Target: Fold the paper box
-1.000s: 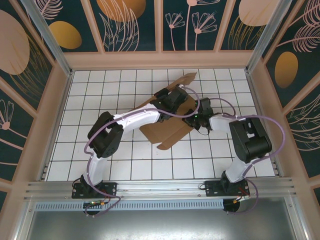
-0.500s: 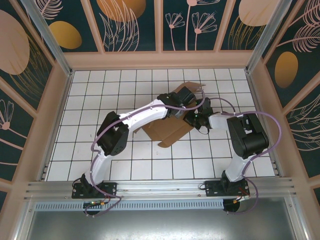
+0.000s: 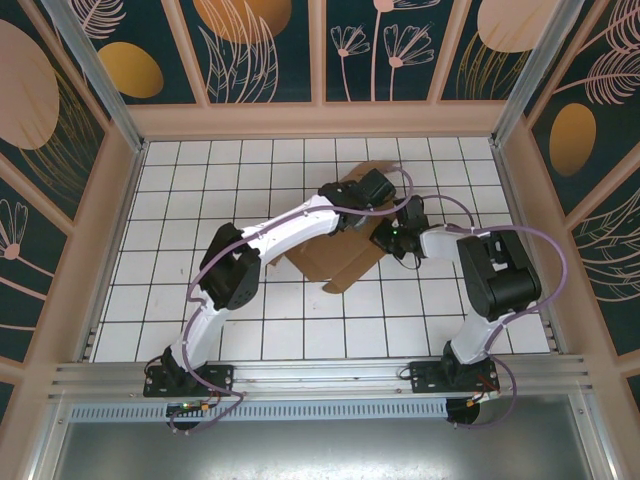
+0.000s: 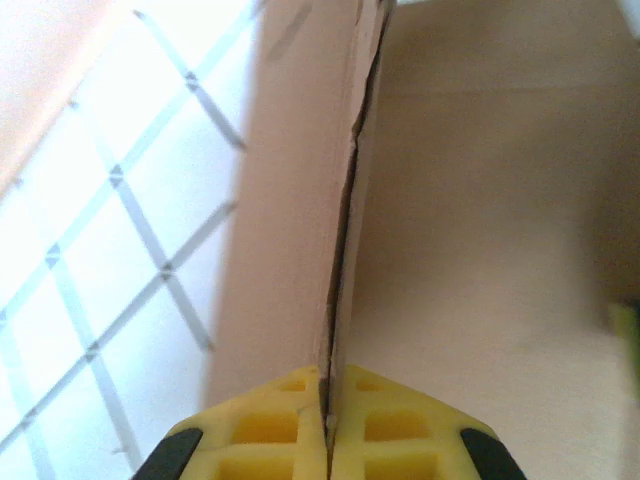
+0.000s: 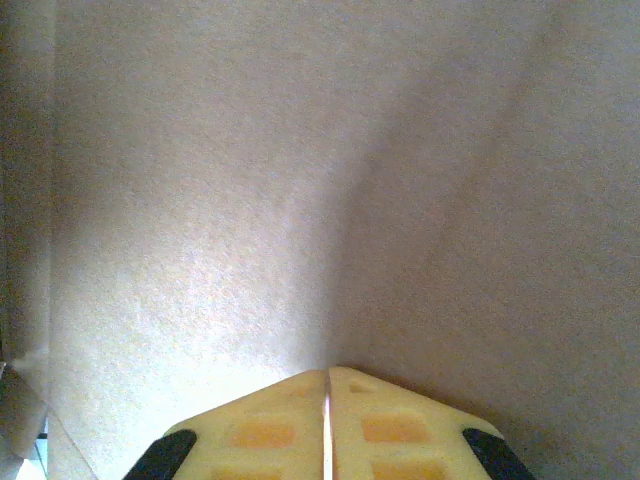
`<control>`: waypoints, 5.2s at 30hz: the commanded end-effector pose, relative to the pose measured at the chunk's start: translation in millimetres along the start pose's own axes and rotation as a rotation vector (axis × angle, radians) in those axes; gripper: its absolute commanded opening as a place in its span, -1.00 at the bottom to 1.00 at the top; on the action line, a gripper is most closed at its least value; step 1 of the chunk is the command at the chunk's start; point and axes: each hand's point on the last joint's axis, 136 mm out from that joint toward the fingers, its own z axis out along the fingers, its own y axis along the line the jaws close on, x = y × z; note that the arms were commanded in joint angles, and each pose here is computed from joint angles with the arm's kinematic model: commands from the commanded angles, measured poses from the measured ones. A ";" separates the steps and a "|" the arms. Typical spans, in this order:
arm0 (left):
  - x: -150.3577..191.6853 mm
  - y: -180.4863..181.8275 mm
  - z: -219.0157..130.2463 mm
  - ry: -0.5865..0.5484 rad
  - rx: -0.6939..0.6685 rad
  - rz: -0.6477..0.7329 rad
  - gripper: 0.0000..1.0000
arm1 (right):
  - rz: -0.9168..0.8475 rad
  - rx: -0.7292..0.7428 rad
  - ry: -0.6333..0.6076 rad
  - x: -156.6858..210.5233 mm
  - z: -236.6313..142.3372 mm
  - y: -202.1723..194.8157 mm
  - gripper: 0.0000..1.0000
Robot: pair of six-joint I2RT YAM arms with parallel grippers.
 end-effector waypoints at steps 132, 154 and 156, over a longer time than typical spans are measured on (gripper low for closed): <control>93.0 196.1 127.6 0.135 0.258 -0.571 -0.84 | -0.580 0.132 -0.015 24.2 -13.5 76.3 0.17; -0.5 137.8 21.1 -0.088 -0.088 -0.075 -1.00 | -0.006 -0.292 -0.153 -144.0 -66.3 216.4 0.19; -4.5 136.0 15.5 -0.102 -0.090 -0.069 -1.00 | -0.004 -0.304 -0.126 -143.2 -57.3 223.8 0.21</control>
